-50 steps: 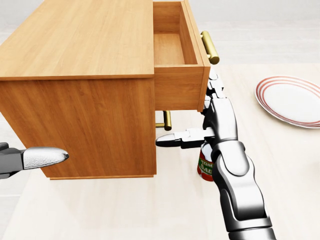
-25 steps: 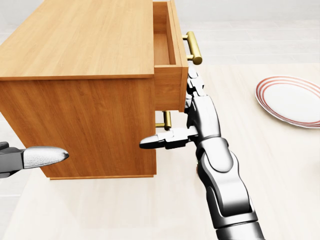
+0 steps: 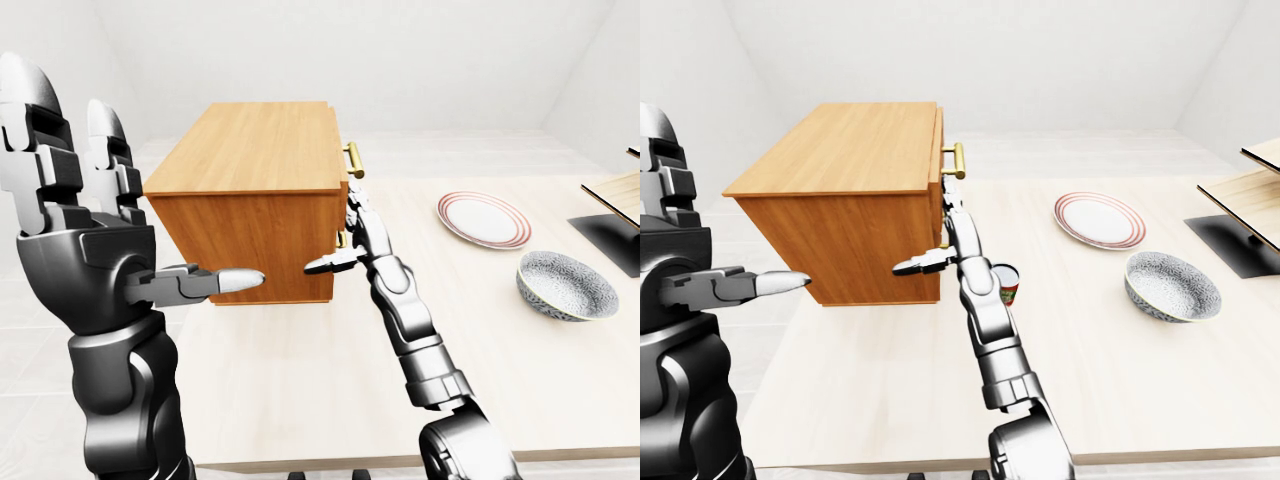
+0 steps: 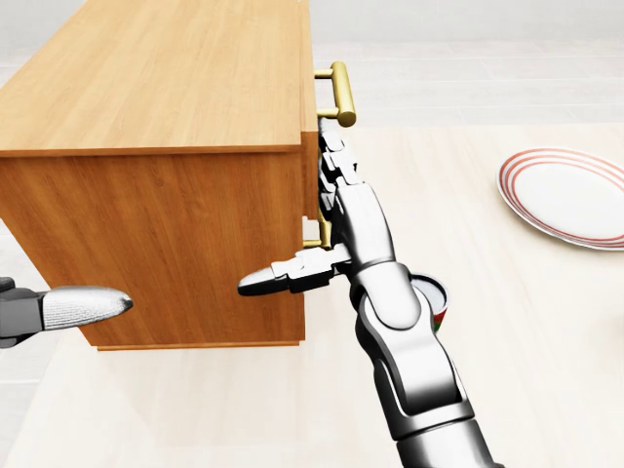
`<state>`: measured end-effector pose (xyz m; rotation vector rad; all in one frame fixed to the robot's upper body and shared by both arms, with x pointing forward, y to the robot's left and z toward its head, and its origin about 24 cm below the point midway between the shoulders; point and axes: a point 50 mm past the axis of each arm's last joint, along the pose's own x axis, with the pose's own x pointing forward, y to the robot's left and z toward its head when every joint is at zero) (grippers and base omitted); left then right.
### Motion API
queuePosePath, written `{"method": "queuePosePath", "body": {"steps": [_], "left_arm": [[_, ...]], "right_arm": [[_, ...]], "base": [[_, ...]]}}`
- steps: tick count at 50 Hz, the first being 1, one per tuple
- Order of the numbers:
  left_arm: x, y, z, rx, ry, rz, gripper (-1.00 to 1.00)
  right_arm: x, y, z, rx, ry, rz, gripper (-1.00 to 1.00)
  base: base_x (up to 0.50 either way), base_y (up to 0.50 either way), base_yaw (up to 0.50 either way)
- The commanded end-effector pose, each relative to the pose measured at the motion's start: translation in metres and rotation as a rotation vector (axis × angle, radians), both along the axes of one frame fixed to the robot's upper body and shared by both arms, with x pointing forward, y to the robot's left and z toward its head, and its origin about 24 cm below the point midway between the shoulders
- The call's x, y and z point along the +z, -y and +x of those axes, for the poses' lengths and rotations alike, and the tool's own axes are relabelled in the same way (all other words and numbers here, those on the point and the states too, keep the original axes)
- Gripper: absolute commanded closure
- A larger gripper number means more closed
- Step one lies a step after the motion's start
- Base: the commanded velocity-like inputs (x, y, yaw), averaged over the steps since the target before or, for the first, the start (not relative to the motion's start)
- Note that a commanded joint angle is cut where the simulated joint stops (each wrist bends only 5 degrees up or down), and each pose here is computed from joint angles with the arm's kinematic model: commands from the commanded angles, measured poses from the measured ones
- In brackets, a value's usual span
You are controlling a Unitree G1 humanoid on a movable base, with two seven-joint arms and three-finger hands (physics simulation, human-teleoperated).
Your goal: Close the top drawer of the cabinet.
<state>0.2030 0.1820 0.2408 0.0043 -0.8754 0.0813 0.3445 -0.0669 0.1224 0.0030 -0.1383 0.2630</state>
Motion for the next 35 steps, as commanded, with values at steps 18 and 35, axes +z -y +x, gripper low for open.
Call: {"method": "queuePosePath", "body": {"steps": [18,35], "left_arm": [[-0.001,-0.001,0.003,-0.009,-0.005,-0.012,-1.00],[0.000,-0.002,0.003,-0.018,-0.003,-0.022,-1.00]], "right_arm": [[0.008,-0.042,-0.001,0.177,-0.012,0.038,-1.00],[0.009,-0.050,0.000,0.208,-0.014,0.036,-1.00]], "base": [[0.00,0.00,0.00],[0.00,0.00,0.00]]}}
